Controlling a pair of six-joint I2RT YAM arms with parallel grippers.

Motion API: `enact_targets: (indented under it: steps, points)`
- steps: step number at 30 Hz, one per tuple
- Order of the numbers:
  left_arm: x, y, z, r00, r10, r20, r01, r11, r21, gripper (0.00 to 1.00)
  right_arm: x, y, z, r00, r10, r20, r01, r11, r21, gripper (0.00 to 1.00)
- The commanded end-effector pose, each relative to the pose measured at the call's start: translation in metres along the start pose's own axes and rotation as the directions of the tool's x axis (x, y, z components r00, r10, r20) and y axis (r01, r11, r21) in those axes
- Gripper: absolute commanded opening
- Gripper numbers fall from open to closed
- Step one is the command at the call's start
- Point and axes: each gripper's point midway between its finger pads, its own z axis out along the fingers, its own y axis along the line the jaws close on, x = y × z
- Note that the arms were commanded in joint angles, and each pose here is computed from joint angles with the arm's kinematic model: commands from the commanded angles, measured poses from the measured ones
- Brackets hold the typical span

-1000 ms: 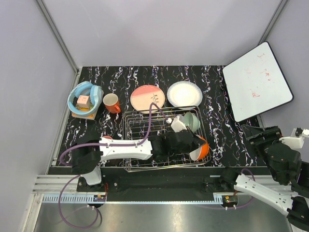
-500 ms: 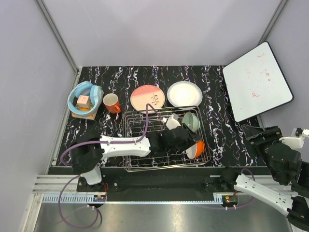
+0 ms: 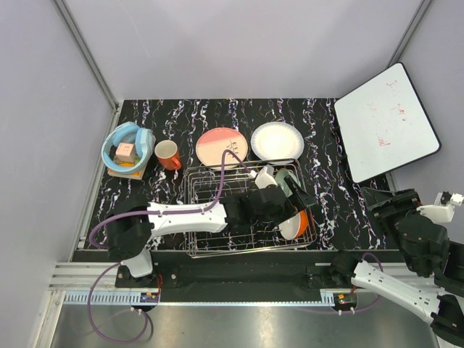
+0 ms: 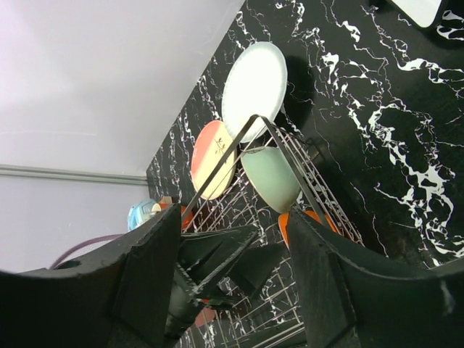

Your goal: Load the mixed dishes into the dish rack

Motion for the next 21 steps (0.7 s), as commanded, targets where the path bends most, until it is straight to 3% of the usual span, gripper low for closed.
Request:
enact_targets:
  steps: [1,5,9,12,15,17,18,19,21]
  points:
    - [-0.009,-0.051,-0.013,0.995,0.103,-0.004,-0.102,0.988,0.112,0.99,0.003,-0.058,0.0,0.977,-0.211,-0.021,0.211,0.961,0.181,0.68]
    - [-0.029,-0.069,-0.011,0.964,0.263,-0.018,-0.259,0.957,0.127,0.99,0.01,-0.055,0.008,0.966,-0.259,-0.024,0.257,0.941,0.22,0.7]
    - [-0.075,-0.09,-0.019,0.916,0.402,-0.003,-0.398,0.909,0.125,0.99,0.012,-0.038,0.015,0.958,-0.286,-0.011,0.281,0.931,0.234,0.71]
    - [-0.129,-0.096,-0.029,0.861,0.506,0.043,-0.508,0.856,0.102,0.99,0.014,-0.018,0.026,0.938,-0.346,0.016,0.333,0.913,0.237,0.71]
    - [-0.169,-0.102,-0.05,0.758,0.644,0.099,-0.652,0.752,0.102,0.99,0.025,0.005,0.045,0.899,-0.436,0.04,0.413,0.876,0.251,0.71]
    - [-0.187,-0.108,-0.073,0.729,0.676,0.108,-0.685,0.718,0.128,0.99,0.038,0.024,0.063,0.866,-0.496,0.054,0.467,0.844,0.265,0.73]
    - [-0.215,-0.103,-0.083,0.695,0.708,0.125,-0.719,0.685,0.116,0.99,0.042,0.032,0.07,0.856,-0.514,0.052,0.484,0.833,0.268,0.73]
    - [-0.214,-0.106,-0.101,0.681,0.728,0.082,-0.728,0.662,0.178,0.99,0.053,0.048,0.093,0.842,-0.54,0.019,0.517,0.815,0.262,0.74]
    - [-0.251,-0.093,-0.124,0.642,0.762,0.088,-0.766,0.629,0.133,0.99,0.059,0.054,0.128,0.864,-0.501,-0.05,0.497,0.834,0.24,0.76]
